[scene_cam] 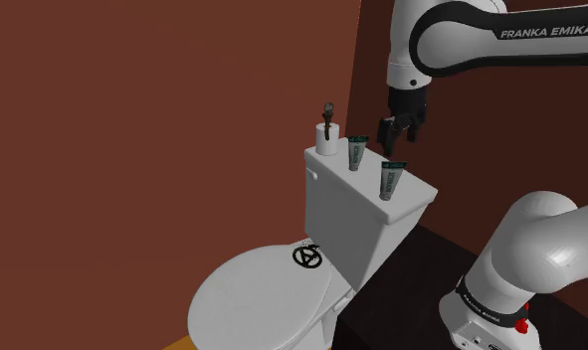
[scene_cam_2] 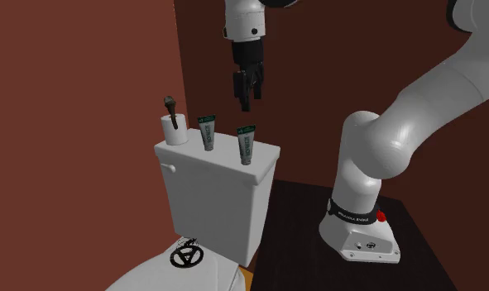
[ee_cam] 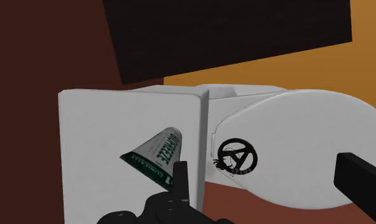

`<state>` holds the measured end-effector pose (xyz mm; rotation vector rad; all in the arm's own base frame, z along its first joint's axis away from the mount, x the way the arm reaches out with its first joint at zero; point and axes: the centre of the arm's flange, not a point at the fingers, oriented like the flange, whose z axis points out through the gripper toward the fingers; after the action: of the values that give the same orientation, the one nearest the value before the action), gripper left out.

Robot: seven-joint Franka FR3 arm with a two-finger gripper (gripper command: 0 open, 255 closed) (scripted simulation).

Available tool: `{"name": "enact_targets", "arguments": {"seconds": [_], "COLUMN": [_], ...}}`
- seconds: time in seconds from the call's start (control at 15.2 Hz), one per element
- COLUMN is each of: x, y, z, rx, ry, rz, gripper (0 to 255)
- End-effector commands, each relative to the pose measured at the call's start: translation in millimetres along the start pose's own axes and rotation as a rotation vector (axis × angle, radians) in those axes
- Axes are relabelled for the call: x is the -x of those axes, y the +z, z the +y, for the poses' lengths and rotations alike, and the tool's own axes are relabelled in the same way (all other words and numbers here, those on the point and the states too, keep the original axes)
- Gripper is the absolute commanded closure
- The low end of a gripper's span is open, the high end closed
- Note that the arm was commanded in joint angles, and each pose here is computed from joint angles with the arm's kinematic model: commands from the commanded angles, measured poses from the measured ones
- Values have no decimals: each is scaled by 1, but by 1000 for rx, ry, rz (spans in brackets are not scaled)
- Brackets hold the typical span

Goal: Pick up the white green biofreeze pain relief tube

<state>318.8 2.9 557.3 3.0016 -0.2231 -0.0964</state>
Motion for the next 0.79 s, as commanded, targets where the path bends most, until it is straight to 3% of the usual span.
{"name": "enact_targets", "arguments": {"seconds": [0.0,0.73], "x": [0,-67], "y": [0,98], "z": [0,78], "rx": [0,-62], "ry": [0,-627], "rz": [0,156], "gripper": [0,0]}}
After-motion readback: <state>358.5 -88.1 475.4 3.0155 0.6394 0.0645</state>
